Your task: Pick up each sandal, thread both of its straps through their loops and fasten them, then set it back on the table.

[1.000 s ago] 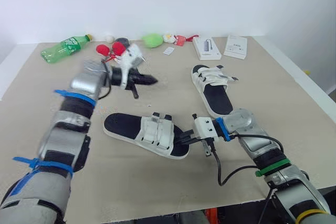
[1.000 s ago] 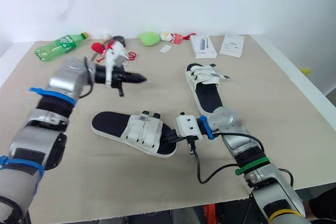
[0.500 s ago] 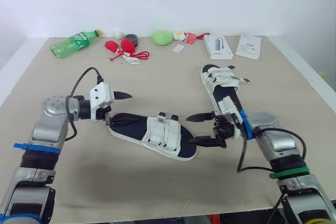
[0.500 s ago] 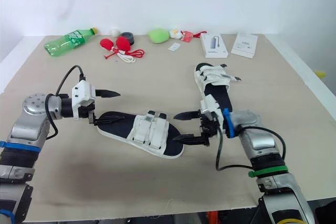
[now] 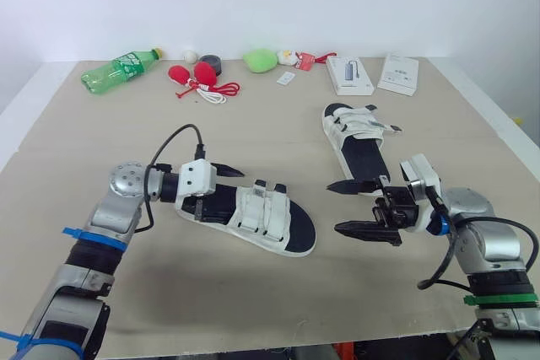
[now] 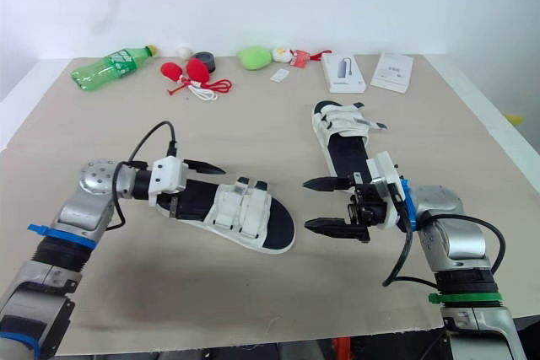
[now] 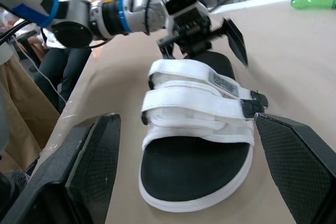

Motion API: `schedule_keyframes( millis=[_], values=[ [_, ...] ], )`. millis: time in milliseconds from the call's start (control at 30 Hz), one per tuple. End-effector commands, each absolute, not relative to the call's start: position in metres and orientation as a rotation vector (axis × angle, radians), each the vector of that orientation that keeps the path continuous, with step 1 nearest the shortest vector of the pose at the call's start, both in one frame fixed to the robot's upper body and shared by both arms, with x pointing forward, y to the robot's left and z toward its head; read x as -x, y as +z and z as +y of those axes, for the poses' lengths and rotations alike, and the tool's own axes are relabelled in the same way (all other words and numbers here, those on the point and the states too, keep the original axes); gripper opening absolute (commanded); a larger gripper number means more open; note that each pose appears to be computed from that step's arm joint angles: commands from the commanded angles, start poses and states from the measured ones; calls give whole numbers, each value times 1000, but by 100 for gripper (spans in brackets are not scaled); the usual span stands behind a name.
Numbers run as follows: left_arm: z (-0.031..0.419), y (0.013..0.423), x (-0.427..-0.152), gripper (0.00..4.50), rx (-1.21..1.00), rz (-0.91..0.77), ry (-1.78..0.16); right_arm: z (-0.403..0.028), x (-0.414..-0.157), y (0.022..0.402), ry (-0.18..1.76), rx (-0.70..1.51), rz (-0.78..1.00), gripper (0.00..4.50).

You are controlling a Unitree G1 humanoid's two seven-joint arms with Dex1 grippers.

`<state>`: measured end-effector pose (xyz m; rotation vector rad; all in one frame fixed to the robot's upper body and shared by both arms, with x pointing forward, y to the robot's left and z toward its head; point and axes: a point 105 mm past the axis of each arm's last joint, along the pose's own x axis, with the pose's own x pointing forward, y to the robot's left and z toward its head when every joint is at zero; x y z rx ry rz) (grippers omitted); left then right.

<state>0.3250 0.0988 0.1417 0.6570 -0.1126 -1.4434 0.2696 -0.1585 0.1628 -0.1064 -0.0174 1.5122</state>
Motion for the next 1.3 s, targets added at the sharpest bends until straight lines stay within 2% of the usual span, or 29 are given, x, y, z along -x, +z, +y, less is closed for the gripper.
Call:
schedule_keyframes(
  millis=[33,133,167,200,233,300,333,467,500,533,567,667,800,933,1133,1300],
  values=[
    [87,150,-333,450,-674,-161,-1467,-157,-263,176,1507,153,-93,437],
    [79,149,-337,450,-661,-166,-1492,-157,-262,173,1488,161,-94,437],
    [76,149,-337,399,-655,-167,-1504,-157,-262,172,1484,162,-93,450],
    [72,149,-338,394,-652,-170,-1513,-157,-262,171,1480,163,-93,450],
    [70,150,-338,371,-645,-173,-1521,-157,-262,171,1474,167,-97,450],
    [65,151,-339,289,-631,-178,-1532,-156,-263,171,1466,172,-104,450],
    [62,152,-339,274,-624,-182,-1536,-155,-263,171,1464,173,-108,450],
    [58,155,-340,113,-586,-191,-1540,-153,-264,172,1464,174,-115,450],
    [57,155,-340,59,-580,-192,-1536,-153,-264,172,1464,174,-116,450],
    [58,156,-341,47,-580,-194,-1529,-152,-264,172,1465,175,-117,450],
    [58,156,-342,9,-583,-195,-1517,-152,-265,172,1466,175,-119,450],
    [63,157,-350,1,-606,-182,-1435,-148,-267,173,1470,175,-126,450],
    [83,161,-377,1,-665,-82,-1193,-143,-274,178,1448,162,-159,450],
    [133,196,-412,1,-478,-18,-747,-136,-295,191,1359,66,-221,450],
    [227,216,-422,1,-246,12,-24,-132,-317,198,1291,-23,-215,450],
    [247,209,-418,1,-179,48,227,-126,-318,194,1343,4,-202,450]
  ],
)
